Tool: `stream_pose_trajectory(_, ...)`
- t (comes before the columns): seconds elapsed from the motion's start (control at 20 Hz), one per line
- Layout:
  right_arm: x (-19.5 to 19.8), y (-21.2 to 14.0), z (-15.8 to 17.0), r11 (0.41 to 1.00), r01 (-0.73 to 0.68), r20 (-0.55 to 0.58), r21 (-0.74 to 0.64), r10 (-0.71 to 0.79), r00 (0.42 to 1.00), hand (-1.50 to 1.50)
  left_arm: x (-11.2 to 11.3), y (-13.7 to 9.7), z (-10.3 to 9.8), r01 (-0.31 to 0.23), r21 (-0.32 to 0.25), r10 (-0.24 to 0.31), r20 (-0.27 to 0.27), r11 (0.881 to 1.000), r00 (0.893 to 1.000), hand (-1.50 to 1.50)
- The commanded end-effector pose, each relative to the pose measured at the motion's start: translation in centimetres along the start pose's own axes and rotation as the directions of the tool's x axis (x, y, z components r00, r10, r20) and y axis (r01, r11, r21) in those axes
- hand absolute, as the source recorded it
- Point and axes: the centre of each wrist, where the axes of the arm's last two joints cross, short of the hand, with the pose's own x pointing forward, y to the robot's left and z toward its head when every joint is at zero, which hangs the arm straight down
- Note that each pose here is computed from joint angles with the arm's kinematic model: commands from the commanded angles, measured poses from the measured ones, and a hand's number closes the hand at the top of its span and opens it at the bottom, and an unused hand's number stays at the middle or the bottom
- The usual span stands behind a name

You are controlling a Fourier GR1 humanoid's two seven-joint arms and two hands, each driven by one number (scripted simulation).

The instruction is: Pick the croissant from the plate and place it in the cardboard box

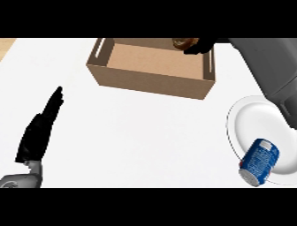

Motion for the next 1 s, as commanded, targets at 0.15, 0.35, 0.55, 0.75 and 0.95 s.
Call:
stream_pose_trajectory(0.15, 1.1, 4.5, -3.9, 0.994, -0.040, -0.053, 0.104, 0.046, 0.998, 1.50, 0.3, -0.8, -0.6, -0.006, -0.015, 0.006, 0.013, 1.000, 1.000, 0.00)
stream_pose_trajectory(0.35, -0.3, 8.4, -3.7, 0.991, 0.027, -0.148, 0.133, -0.007, 0.989, -1.50, -1.2, 0.8, 0.3, -0.003, -0.005, 0.003, -0.003, 1.000, 1.000, 0.00)
stream_pose_trajectory(0.55, 0.9, 9.7, -5.3, 0.993, 0.061, -0.140, 0.098, -0.047, 0.989, -1.50, -0.8, -1.4, 0.2, 0.001, -0.003, -0.001, 0.003, 1.000, 1.000, 0.00)
stream_pose_trajectory(0.75, -0.3, 9.6, -4.2, 0.988, 0.151, -0.117, 0.044, -0.145, 0.983, -1.50, -0.5, -0.4, 0.0, -0.003, -0.021, 0.003, 0.010, 1.000, 1.000, 0.00)
stream_pose_trajectory(0.95, -1.1, 8.7, -3.1, 0.930, 0.330, -0.082, -0.159, -0.346, 0.935, -1.50, 0.6, 0.5, -0.6, 0.002, 0.004, -0.003, 0.021, 1.000, 1.000, 0.00)
